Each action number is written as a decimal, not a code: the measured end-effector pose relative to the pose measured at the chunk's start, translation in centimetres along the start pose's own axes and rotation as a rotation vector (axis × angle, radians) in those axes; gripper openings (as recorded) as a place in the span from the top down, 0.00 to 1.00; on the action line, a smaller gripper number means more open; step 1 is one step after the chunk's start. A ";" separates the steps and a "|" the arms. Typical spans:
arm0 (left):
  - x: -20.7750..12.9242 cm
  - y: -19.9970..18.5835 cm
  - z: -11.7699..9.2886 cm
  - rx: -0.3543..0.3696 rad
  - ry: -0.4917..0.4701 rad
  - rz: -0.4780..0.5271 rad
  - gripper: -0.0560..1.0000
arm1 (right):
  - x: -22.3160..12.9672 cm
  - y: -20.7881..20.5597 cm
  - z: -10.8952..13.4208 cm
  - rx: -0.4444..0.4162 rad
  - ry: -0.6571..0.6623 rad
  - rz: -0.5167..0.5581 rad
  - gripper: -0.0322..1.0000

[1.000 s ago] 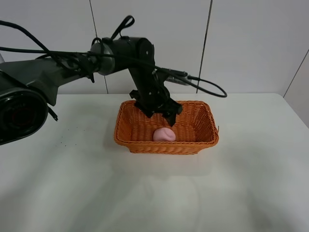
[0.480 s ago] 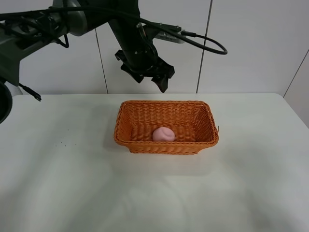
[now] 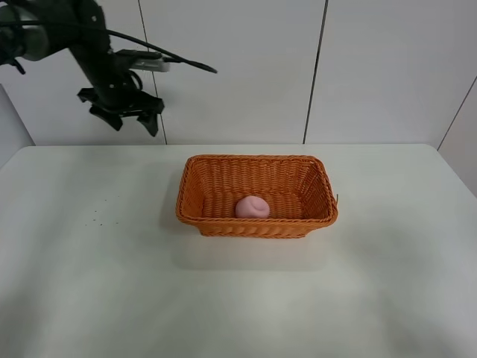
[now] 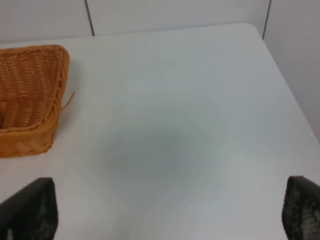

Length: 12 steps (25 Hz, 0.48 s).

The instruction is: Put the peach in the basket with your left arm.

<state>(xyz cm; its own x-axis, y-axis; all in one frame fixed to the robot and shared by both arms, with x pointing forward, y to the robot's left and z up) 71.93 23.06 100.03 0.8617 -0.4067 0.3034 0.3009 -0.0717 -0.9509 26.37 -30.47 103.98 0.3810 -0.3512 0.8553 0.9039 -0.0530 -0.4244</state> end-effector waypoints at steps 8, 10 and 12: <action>-1.7 -0.7 4.5 0.003 -0.114 -0.004 0.13 | 0.0 0.0 0.0 0.000 0.000 0.000 0.30; -1.9 -1.7 4.0 -0.016 -0.114 0.003 0.13 | 0.0 0.0 0.0 0.000 0.000 0.000 0.30; -2.3 -2.7 3.3 -0.037 -0.106 0.038 0.13 | 0.0 0.0 0.0 0.000 0.000 0.000 0.30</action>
<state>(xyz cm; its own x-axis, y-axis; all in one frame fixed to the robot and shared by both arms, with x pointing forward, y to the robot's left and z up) 70.45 27.19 102.11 0.9113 -0.3109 0.2701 0.2539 -0.0924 -0.9628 26.37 -30.47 103.98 0.3810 -0.3512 0.8553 0.9039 -0.0530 -0.4244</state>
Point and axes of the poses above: a point on each arm's last joint axis where the gripper is mounted, y pointing out along that axis toward the gripper, z along the wrist's bending axis when the last joint is at zero, x = y × z, the point moved 3 cm from there along y, pointing out along that axis toward the gripper, and after that the axes turned 14 degrees about y, right-handed, at the moved point
